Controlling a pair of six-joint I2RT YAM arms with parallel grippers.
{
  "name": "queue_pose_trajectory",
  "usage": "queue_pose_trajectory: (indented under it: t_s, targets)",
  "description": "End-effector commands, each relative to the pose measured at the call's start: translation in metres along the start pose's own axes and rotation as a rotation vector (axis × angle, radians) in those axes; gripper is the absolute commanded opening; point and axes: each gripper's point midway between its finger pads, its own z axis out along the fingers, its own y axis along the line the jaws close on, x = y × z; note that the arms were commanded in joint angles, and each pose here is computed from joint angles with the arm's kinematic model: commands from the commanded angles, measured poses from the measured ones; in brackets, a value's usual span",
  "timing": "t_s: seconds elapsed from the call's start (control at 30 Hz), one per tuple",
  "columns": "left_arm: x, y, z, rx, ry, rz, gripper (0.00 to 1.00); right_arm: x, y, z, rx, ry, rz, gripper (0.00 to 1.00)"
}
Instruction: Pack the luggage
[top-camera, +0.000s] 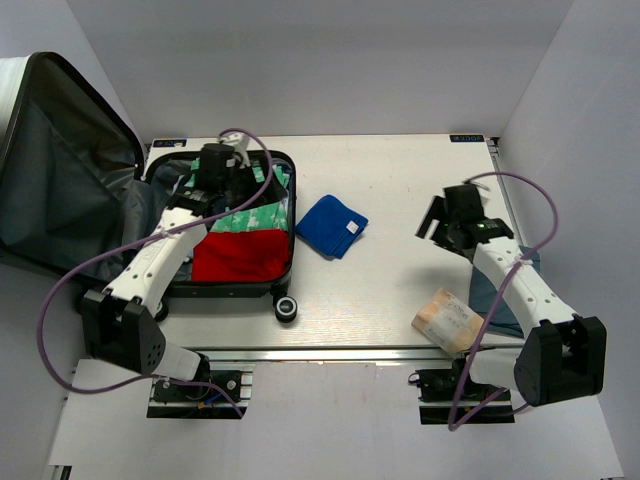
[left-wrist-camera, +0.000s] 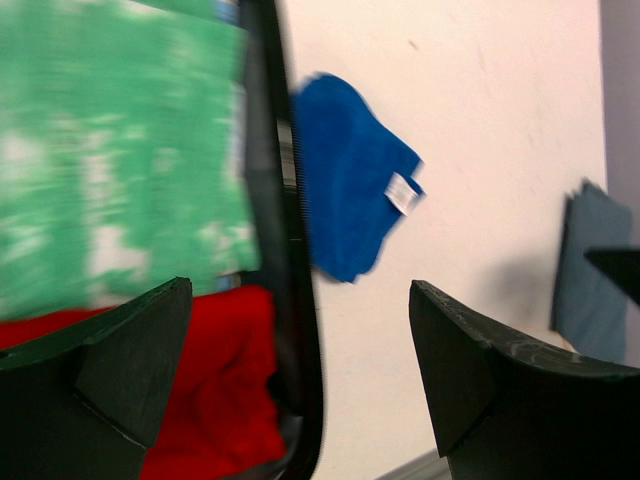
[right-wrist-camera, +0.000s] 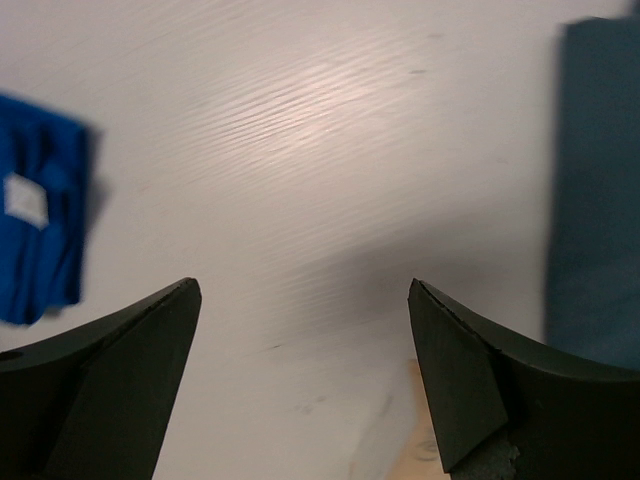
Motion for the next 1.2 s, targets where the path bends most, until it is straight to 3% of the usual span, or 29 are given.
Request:
queue_pose_trajectory:
  t_s: [0.0,0.07,0.17,0.33,0.5,0.63,0.73,0.83,0.87,0.97,1.1,1.17]
  targets:
    - [0.005,-0.050,0.015,0.189,0.031,0.064,0.98,-0.008,-0.076,0.003,0.221,-0.043,0.133,0.89]
    - [0.008,-0.069,0.022,0.224,0.050,0.097,0.98,-0.006,-0.092,0.016,0.251,-0.008,0.149,0.89]
    - [0.019,-0.080,0.039,0.241,0.083,0.146,0.98,-0.024,-0.151,0.039,0.377,0.046,0.303,0.89]
    - [0.031,-0.074,0.052,0.175,0.103,0.210,0.98,-0.042,-0.205,0.069,0.456,0.111,0.449,0.89]
    - [0.029,-0.079,0.057,0.185,0.100,0.255,0.98,-0.040,-0.214,0.111,0.396,0.172,0.442,0.89]
    - [0.031,-0.081,0.069,0.197,0.126,0.280,0.98,-0.035,-0.165,0.145,0.128,0.216,0.307,0.89]
    - [0.028,-0.082,0.073,0.193,0.133,0.288,0.98,-0.032,-0.135,0.157,0.081,0.226,0.201,0.89]
    - [0.028,-0.082,0.079,0.188,0.148,0.289,0.98,-0.015,-0.071,0.165,-0.065,0.278,0.046,0.89]
    - [0.028,-0.082,0.082,0.188,0.151,0.292,0.98,0.001,-0.031,0.164,-0.135,0.310,-0.060,0.89]
    - [0.026,-0.083,0.087,0.180,0.162,0.294,0.98,0.036,0.010,0.160,-0.210,0.367,-0.151,0.89]
    - [0.027,-0.084,0.095,0.183,0.177,0.292,0.98,0.100,0.061,0.125,-0.369,0.447,-0.196,0.89]
    - [0.031,-0.092,0.098,0.212,0.191,0.293,0.98,0.106,0.073,0.113,-0.424,0.435,-0.216,0.89]
